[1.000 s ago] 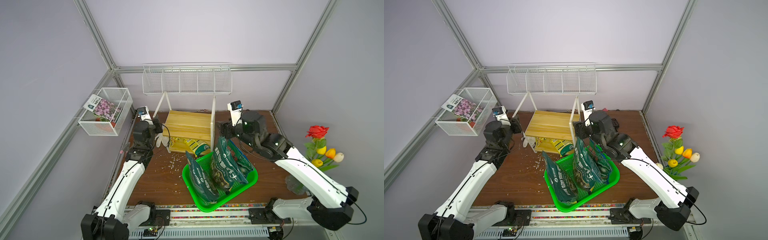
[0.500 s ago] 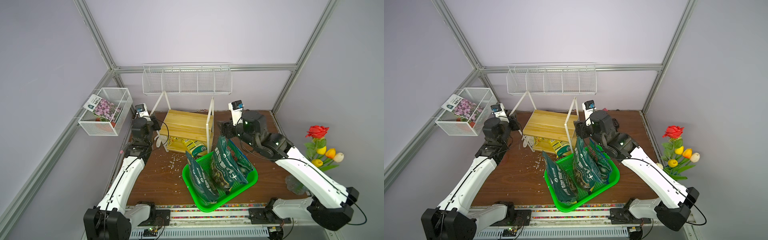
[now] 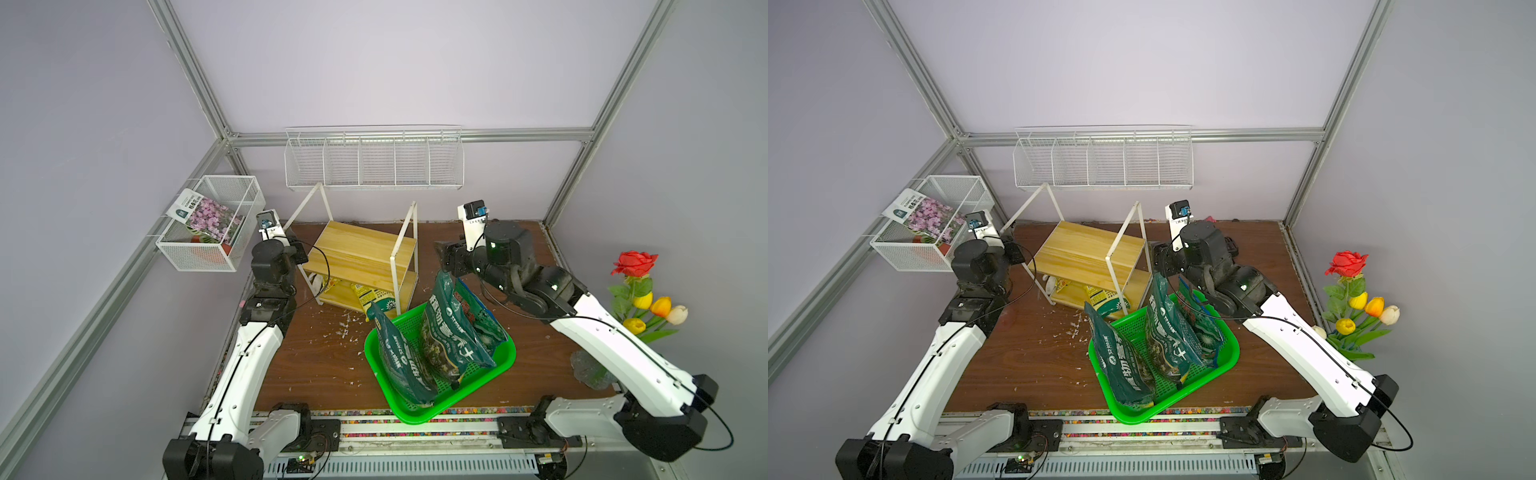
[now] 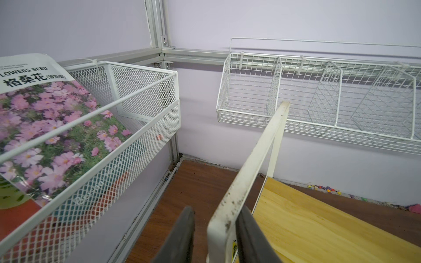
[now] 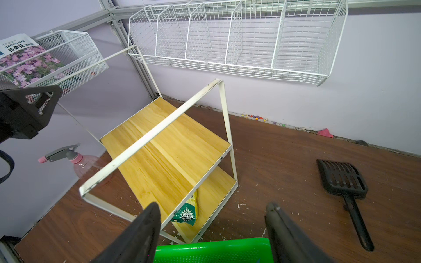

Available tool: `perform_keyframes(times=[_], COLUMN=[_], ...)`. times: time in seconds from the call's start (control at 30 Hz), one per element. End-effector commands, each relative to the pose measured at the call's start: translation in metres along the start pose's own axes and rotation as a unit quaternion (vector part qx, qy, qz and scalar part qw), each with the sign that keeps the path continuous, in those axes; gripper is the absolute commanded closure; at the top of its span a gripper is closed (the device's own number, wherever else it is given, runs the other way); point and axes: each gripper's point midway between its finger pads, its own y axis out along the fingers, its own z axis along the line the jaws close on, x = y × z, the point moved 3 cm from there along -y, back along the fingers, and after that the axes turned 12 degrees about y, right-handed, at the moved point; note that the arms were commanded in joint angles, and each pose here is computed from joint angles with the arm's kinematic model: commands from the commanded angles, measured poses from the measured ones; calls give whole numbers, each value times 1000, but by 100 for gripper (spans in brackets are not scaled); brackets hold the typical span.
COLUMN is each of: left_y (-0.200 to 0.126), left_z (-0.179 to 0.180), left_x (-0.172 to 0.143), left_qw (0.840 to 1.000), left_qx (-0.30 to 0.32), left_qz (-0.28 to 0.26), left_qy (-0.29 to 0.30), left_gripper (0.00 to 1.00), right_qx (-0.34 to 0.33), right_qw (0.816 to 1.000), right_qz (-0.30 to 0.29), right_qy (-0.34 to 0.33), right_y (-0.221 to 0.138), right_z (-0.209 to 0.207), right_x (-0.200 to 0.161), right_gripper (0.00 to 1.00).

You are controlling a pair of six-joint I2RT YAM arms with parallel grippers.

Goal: Take down the fertilizer bag from the shelf
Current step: Adjust the shelf at the center of the board, then pick up the fertilizer bag from the shelf.

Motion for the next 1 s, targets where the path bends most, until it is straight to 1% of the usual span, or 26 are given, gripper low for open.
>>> perform_keyframes(times=[0.0,0.03,0.07,0.17,0.2,0.23,0.27,0.37,0.47,0.6,0.67,0.7,0.73,0.87,0.97], left_y=[-15,-15,-16,-19,-21,-24,-26,-38,-54,-74,-80,-88,-92,-102,-106], left_z=[32,33,33,29,27,24,22,18,14,4,-7,-10,-15,-30,-39], left_x=[45,45,44,41,41,40,40,36,24,-9,-32,-37,-48,-94,-123], left_qw=[994,994,994,995,995,996,996,995,992,982,971,965,958,922,895], left_qx=[69,71,70,52,41,29,18,-9,-36,-71,-100,-112,-125,-147,-158], left_qz=[-76,-77,-77,-73,-70,-66,-62,-43,-18,38,73,75,89,132,147], left_qy=[-31,-33,-35,-46,-53,-61,-67,-91,-118,-168,-206,-224,-243,-334,-390], left_gripper=[65,64,60,28,20,16,14,11,11,10,10,10,10,10,13], right_qx=[0,-1,0,-3,-4,-5,-6,-7,-7,-12,-14,-15,-17,-23,-24], right_qw=[1000,1000,1000,1000,1000,1000,1000,1000,1000,1000,1000,1000,1000,1000,1000], right_qz=[0,0,0,0,1,2,3,2,4,7,8,8,7,5,2], right_qy=[6,6,7,6,6,6,5,8,9,4,2,1,1,3,2], right_y=[-3,-4,-3,-3,-3,-3,-3,-3,-2,1,1,2,2,1,-1], right_z=[-3,-4,-4,-5,-5,-6,-6,-7,-7,-9,-10,-10,-10,-12,-14], right_x=[-2,-2,-3,-3,-4,-5,-5,-6,-8,-10,-11,-11,-11,-11,-11], right_gripper=[24,24,24,23,23,23,23,22,22,20,19,19,18,16,16])
